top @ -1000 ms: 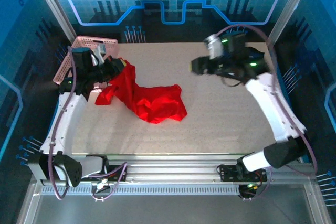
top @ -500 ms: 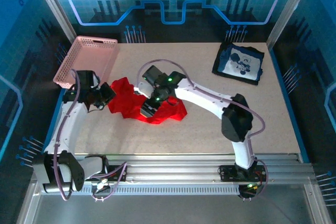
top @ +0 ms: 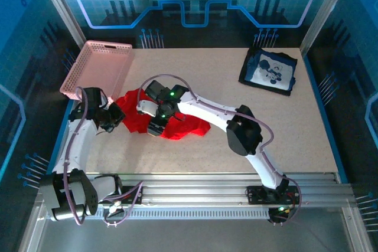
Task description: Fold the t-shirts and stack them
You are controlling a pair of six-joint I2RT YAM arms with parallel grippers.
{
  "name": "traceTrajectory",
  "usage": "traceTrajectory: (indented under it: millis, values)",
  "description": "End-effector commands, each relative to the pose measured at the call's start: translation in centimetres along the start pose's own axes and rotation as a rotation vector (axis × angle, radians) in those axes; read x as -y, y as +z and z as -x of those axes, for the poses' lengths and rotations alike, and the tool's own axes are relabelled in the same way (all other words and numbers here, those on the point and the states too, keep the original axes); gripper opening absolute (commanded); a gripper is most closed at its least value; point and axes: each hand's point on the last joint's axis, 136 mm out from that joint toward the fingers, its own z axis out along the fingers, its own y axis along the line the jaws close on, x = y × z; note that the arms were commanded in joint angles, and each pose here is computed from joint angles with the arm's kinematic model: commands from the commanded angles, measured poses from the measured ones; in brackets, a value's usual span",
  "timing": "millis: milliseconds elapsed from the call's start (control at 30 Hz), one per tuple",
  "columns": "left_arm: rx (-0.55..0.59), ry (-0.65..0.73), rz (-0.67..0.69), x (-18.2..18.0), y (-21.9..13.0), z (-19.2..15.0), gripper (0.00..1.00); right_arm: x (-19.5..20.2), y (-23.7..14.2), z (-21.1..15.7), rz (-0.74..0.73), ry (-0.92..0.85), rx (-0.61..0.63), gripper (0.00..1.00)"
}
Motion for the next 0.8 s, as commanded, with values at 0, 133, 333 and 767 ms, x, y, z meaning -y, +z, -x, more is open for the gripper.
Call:
traceTrajectory:
  millis: [0, 133, 333, 767]
  values:
    - [-0.014, 0.015, -0.011, -0.5, -0.1, -0.5, 0.00, 0.5, 1.2, 0.2, -0.053, -0.022, -0.034, 0.73]
    - [-0.014, 0.023, -0.021, -0.4, -0.1, -0.4, 0.00, 3.1, 3.2, -0.2, -0.167, 0.007, -0.080, 0.68]
    - [-0.002, 0.042, -0.045, 0.0, -0.4, -0.2, 0.00, 6.4, 1.4, 0.9, -0.316, 0.078, -0.038, 0.00]
    - [0.161, 0.123, -0.317, 8.8, -7.6, 4.8, 0.00, 10.6, -25.3, -0.4, -0.548, 0.362, 0.403, 0.00]
